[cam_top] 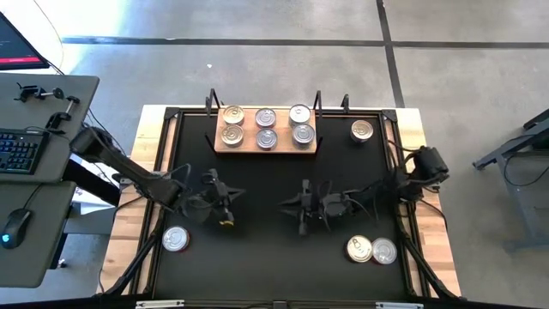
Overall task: Stack canned seafood by type on shelf
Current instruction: Stack the blue tuna can on top of the other blue tuna can on the shelf
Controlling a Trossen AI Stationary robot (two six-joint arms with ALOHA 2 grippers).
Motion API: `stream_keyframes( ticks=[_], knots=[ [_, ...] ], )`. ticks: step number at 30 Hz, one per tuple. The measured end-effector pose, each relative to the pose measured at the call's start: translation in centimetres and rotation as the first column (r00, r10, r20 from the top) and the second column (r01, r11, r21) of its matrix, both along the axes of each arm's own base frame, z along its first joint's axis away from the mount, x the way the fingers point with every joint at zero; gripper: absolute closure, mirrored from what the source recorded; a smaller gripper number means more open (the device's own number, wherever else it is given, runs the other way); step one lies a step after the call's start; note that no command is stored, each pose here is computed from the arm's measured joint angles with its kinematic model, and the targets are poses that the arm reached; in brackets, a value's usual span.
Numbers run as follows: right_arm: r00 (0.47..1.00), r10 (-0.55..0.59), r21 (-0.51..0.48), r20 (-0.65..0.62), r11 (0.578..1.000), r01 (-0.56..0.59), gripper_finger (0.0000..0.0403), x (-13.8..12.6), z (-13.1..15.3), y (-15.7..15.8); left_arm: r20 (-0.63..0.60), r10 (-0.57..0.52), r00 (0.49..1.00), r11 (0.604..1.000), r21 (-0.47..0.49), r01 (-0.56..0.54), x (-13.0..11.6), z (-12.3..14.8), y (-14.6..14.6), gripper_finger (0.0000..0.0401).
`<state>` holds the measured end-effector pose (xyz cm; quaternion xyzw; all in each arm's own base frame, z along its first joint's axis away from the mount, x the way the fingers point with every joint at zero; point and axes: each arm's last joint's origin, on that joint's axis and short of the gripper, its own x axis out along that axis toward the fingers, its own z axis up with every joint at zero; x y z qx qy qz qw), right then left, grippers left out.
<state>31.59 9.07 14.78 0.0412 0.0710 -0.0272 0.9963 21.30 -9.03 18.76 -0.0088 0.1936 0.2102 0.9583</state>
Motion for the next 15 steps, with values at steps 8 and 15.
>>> stream_keyframes(
  ticks=[8, 15],
  knots=[
    [0.996, -0.088, -0.106, 0.006, 0.990, 0.088, 0.0320, -2.4, 1.7, 2.4, 0.104, -0.040, 0.994, 0.999, -0.001, 0.040, -0.8, 2.7, 0.5, 0.0401],
    [0.919, -0.379, -0.168, -0.107, 0.918, 0.359, 0.0320, -8.7, 7.0, 2.3, 0.099, -0.036, 0.994, 0.999, -0.017, 0.037, -0.5, 2.3, 0.3, 0.0401]
  ],
)
